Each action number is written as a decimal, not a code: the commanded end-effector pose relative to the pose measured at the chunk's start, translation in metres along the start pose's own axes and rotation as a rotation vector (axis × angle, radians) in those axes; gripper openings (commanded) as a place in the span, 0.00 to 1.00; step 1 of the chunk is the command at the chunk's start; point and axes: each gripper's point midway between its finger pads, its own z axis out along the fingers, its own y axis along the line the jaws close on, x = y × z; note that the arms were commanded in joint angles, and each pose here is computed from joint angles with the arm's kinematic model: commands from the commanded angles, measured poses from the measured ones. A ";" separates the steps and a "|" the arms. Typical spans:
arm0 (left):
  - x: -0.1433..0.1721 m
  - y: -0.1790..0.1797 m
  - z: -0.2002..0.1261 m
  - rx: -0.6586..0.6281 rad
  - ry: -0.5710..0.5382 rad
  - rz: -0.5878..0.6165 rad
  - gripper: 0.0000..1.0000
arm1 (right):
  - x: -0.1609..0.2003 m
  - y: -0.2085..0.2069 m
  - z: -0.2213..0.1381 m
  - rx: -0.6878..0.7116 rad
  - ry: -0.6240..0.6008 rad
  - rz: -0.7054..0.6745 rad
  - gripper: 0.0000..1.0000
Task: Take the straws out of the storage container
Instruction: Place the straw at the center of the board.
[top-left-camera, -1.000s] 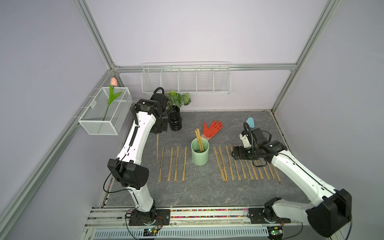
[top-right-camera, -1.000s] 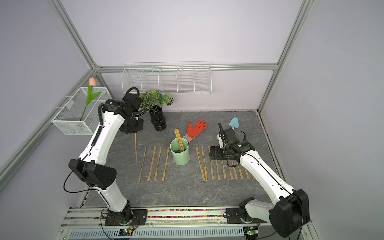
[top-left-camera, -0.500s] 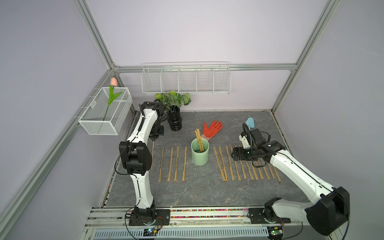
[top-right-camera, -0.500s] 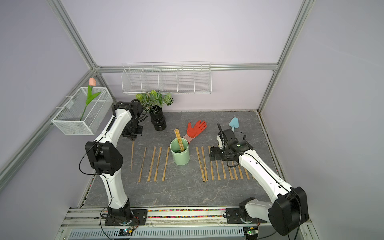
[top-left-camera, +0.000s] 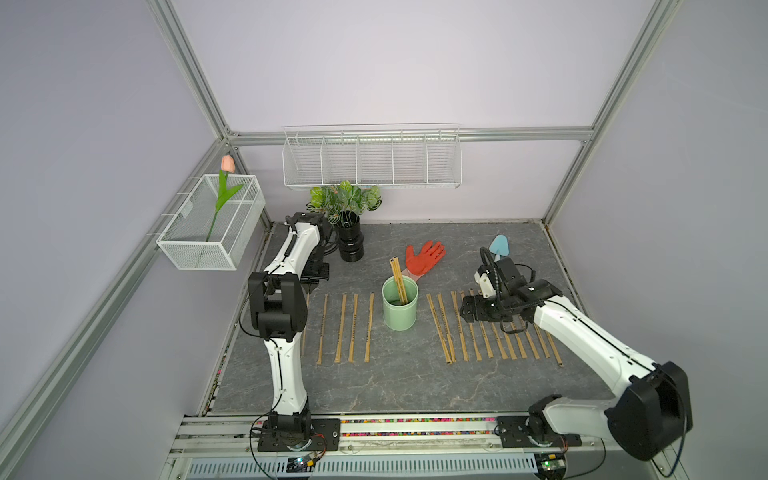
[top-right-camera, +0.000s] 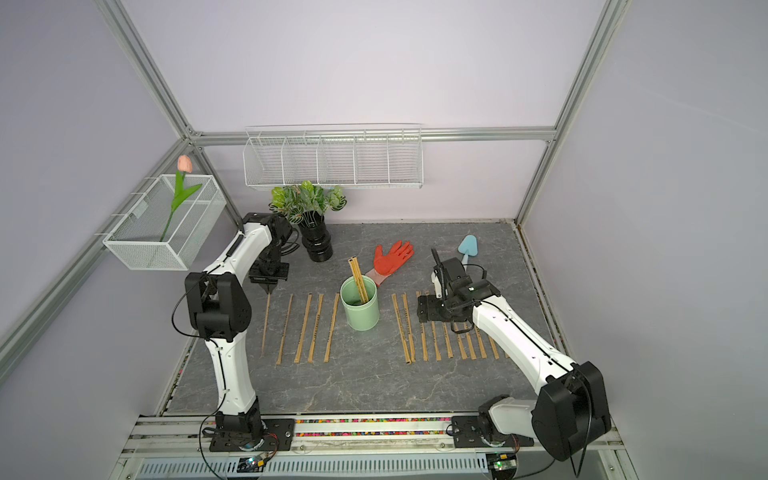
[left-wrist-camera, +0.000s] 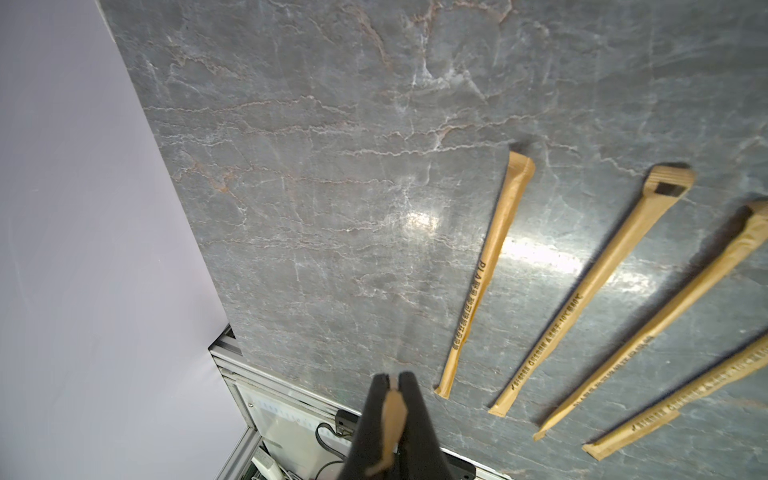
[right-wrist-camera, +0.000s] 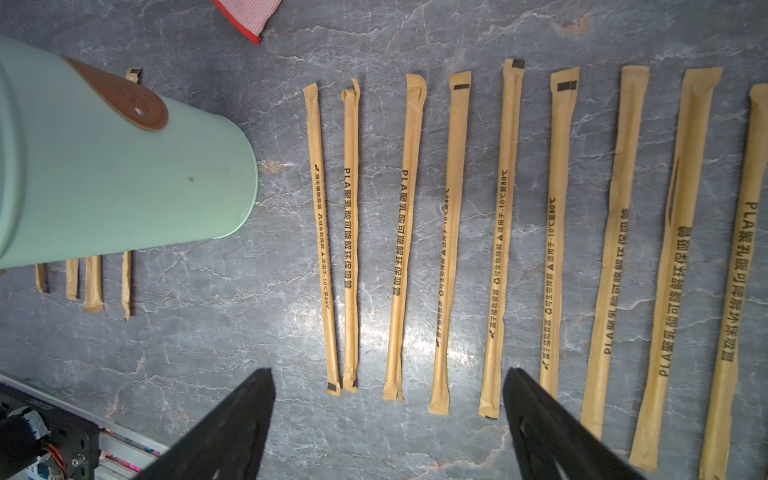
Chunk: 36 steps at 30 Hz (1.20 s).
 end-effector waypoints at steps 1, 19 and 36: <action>-0.002 -0.003 0.014 0.011 0.031 -0.006 0.07 | 0.001 -0.001 0.006 -0.009 0.010 -0.004 0.89; -0.020 -0.012 0.041 0.023 0.066 -0.001 0.08 | -0.003 0.000 0.015 0.000 0.039 -0.013 0.89; -0.029 -0.014 0.054 0.029 0.075 0.006 0.12 | -0.002 -0.001 0.020 0.008 0.054 -0.011 0.89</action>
